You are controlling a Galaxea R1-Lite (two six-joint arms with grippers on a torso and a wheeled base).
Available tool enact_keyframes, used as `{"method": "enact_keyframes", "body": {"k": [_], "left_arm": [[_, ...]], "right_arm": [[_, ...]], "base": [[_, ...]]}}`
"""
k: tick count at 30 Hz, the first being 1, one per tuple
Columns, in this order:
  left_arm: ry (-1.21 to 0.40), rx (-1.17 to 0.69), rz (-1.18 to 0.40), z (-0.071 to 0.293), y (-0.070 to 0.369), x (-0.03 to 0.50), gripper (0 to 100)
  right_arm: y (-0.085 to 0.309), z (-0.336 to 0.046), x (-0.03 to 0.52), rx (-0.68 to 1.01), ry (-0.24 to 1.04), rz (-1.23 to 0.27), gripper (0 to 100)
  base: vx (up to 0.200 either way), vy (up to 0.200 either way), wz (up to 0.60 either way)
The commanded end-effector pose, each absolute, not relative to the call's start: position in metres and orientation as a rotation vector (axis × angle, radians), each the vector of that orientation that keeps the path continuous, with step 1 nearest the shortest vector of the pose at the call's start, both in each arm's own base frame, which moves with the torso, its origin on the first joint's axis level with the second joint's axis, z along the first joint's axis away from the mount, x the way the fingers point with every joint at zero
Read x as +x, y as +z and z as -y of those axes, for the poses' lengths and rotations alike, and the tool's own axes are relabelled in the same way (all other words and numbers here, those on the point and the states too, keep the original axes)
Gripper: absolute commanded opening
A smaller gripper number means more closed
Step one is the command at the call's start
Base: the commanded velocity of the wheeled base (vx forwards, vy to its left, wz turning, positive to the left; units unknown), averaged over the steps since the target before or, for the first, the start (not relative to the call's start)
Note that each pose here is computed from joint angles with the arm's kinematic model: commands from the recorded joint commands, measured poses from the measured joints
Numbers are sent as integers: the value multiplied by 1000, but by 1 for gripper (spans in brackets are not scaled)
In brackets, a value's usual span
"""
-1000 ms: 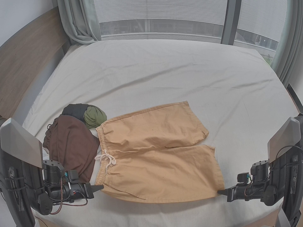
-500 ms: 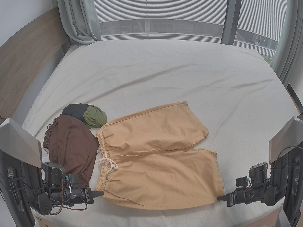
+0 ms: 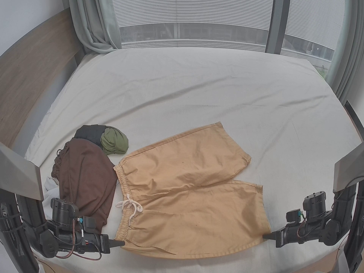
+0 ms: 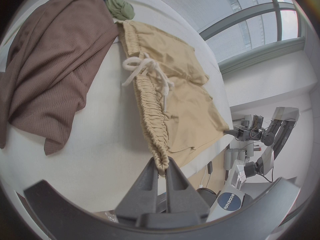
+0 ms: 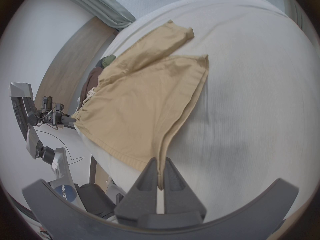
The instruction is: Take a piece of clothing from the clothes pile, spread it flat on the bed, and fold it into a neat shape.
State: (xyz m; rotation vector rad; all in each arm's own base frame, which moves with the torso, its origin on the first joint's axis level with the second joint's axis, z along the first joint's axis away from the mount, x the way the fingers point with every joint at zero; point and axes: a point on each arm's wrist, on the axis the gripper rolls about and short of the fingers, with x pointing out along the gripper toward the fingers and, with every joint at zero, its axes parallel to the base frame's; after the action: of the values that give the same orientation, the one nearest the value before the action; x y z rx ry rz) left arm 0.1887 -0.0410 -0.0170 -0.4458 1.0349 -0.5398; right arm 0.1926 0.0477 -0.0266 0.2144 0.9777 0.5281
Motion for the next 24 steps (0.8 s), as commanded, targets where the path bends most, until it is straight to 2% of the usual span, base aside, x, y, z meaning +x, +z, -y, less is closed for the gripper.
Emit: {"method": "enact_keyframes", "body": {"k": [1,7,13,14,24], "left_arm": [[-559,-447,-994,41,-6,185,0],[-567,-443,-907,42,0,192,0],[-559,-514,-826,44,7,200,0],[-548,-583,-759,45,12,208,0],[-503,-598,-740,47,8,217,0]], "right_arm": [[-21,-46,192,222,532,-935,0],[-10,-50,203,255,540,-794,0],[-2,-52,211,302,538,-708,0],[11,-53,219,320,543,-639,0],[41,-58,244,392,555,-469,0]], "base": [[0,0,0],[0,0,0],[0,0,0],[0,0,0],[0,0,0]]}}
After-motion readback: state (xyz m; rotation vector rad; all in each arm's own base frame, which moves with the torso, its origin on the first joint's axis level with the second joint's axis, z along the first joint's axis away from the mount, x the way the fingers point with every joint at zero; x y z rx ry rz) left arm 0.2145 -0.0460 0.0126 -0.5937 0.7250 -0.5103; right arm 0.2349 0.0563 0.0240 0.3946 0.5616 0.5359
